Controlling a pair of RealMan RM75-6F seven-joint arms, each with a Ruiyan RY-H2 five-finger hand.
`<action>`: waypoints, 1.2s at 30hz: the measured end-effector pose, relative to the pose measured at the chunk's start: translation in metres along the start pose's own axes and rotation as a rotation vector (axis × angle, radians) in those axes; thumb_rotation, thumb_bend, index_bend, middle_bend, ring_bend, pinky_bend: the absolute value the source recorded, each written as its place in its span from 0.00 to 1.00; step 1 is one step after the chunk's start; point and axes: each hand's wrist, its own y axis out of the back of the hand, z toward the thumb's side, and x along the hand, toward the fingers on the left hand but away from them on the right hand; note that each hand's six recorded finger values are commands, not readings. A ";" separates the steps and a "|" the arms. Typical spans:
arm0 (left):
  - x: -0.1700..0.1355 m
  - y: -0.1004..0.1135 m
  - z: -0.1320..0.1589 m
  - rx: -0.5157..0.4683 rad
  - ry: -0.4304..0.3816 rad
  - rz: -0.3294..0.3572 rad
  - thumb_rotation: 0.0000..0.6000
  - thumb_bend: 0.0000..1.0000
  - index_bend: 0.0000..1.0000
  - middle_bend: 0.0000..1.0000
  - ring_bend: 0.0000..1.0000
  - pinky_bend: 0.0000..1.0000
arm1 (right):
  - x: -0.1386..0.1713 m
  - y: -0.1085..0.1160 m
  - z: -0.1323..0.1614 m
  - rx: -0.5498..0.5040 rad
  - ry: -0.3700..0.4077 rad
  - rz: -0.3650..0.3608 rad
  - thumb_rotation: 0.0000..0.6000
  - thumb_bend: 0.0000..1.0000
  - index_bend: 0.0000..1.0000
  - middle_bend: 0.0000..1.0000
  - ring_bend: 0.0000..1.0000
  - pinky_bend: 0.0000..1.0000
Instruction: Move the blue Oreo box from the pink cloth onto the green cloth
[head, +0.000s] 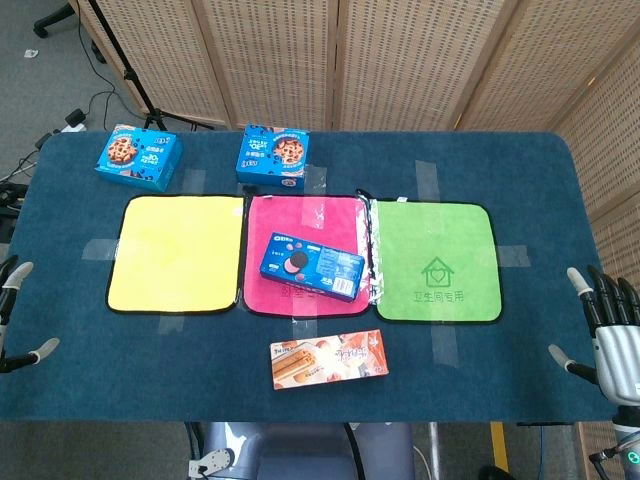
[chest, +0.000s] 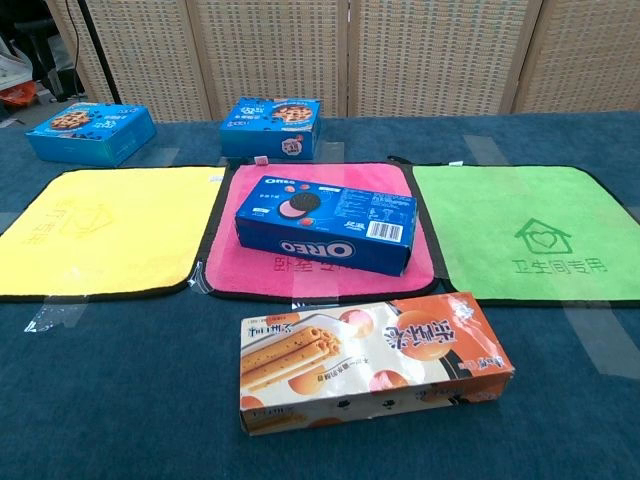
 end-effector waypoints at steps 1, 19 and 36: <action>0.000 0.000 0.000 0.000 0.000 0.000 1.00 0.00 0.00 0.00 0.00 0.00 | 0.000 0.000 0.000 -0.001 0.001 0.001 1.00 0.00 0.00 0.00 0.00 0.00; 0.009 -0.001 -0.006 -0.007 0.038 -0.017 1.00 0.00 0.00 0.00 0.00 0.00 | -0.085 0.013 0.049 -0.080 0.253 0.058 1.00 0.57 0.05 0.00 0.00 0.00; 0.015 -0.004 -0.005 0.011 0.071 -0.017 1.00 0.00 0.00 0.00 0.00 0.00 | -0.178 0.003 0.232 0.035 0.661 0.175 1.00 1.00 0.26 0.12 0.02 0.12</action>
